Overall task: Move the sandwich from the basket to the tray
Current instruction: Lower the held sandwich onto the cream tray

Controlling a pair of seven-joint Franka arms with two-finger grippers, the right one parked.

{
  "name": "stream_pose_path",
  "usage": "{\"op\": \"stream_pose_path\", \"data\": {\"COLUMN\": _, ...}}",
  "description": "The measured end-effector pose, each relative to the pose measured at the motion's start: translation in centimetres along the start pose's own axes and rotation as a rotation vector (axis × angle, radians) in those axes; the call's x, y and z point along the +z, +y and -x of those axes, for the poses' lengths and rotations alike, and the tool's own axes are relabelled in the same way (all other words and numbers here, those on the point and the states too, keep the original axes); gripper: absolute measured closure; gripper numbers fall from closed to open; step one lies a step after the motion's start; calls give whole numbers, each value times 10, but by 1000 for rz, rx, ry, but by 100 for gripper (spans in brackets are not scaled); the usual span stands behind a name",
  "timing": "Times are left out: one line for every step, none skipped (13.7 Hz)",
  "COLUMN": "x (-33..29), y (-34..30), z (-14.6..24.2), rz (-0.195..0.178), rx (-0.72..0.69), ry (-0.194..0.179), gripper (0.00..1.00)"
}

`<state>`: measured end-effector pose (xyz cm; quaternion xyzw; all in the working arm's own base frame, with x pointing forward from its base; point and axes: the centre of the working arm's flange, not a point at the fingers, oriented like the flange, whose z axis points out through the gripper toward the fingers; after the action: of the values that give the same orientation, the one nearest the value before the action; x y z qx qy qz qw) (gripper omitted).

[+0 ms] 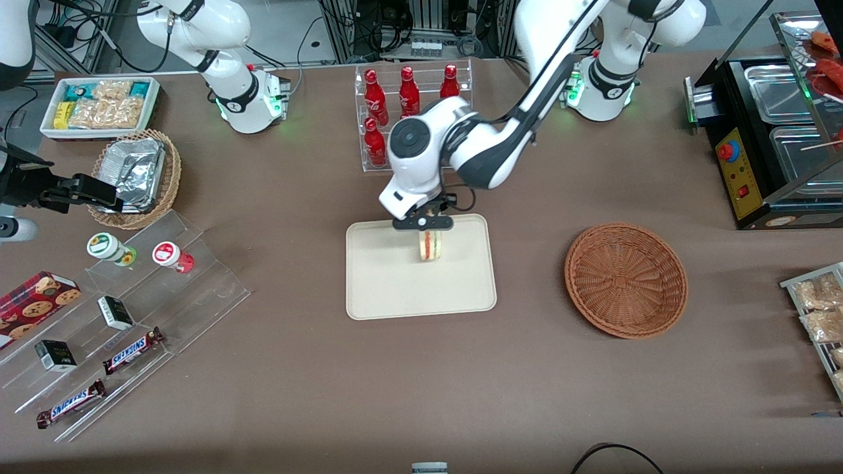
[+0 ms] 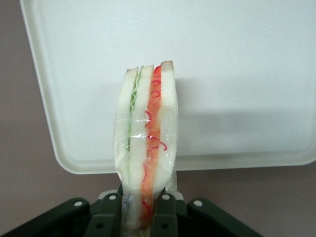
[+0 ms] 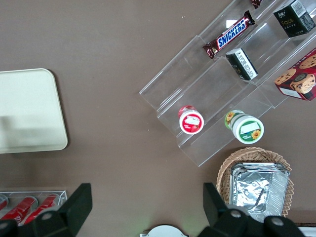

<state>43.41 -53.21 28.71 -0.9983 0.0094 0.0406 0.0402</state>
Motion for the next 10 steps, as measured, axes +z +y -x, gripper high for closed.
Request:
{"op": "stream_pose_path", "data": {"x": 10, "y": 5, "z": -1, "rz": -4, "rx": 3, "ry": 2, "gripper": 79}}
{"op": "stream_pose_path", "data": {"x": 19, "y": 9, "z": -3, "rz": 0, "rx": 5, "ry": 6, "gripper": 79}}
{"op": "stream_pose_path", "data": {"x": 27, "y": 11, "z": -4, "rz": 7, "rx": 5, "ry": 10, "gripper": 79}}
{"op": "stream_pose_path", "data": {"x": 34, "y": 13, "z": -4, "rz": 10, "rx": 0, "ry": 10, "gripper": 79}}
{"op": "stream_pose_path", "data": {"x": 39, "y": 14, "z": -4, "rz": 9, "rx": -8, "ry": 8, "gripper": 79}}
{"op": "stream_pose_path", "data": {"x": 42, "y": 15, "z": -5, "rz": 9, "rx": -13, "ry": 8, "gripper": 79}}
{"op": "stream_pose_path", "data": {"x": 43, "y": 15, "z": -5, "rz": 12, "rx": -16, "ry": 11, "gripper": 79}}
{"op": "stream_pose_path", "data": {"x": 43, "y": 16, "z": -6, "rz": 18, "rx": -17, "ry": 16, "gripper": 79}}
{"op": "stream_pose_path", "data": {"x": 44, "y": 16, "z": -7, "rz": 24, "rx": -18, "ry": 21, "gripper": 79}}
{"op": "stream_pose_path", "data": {"x": 45, "y": 17, "z": -8, "rz": 25, "rx": -18, "ry": 23, "gripper": 79}}
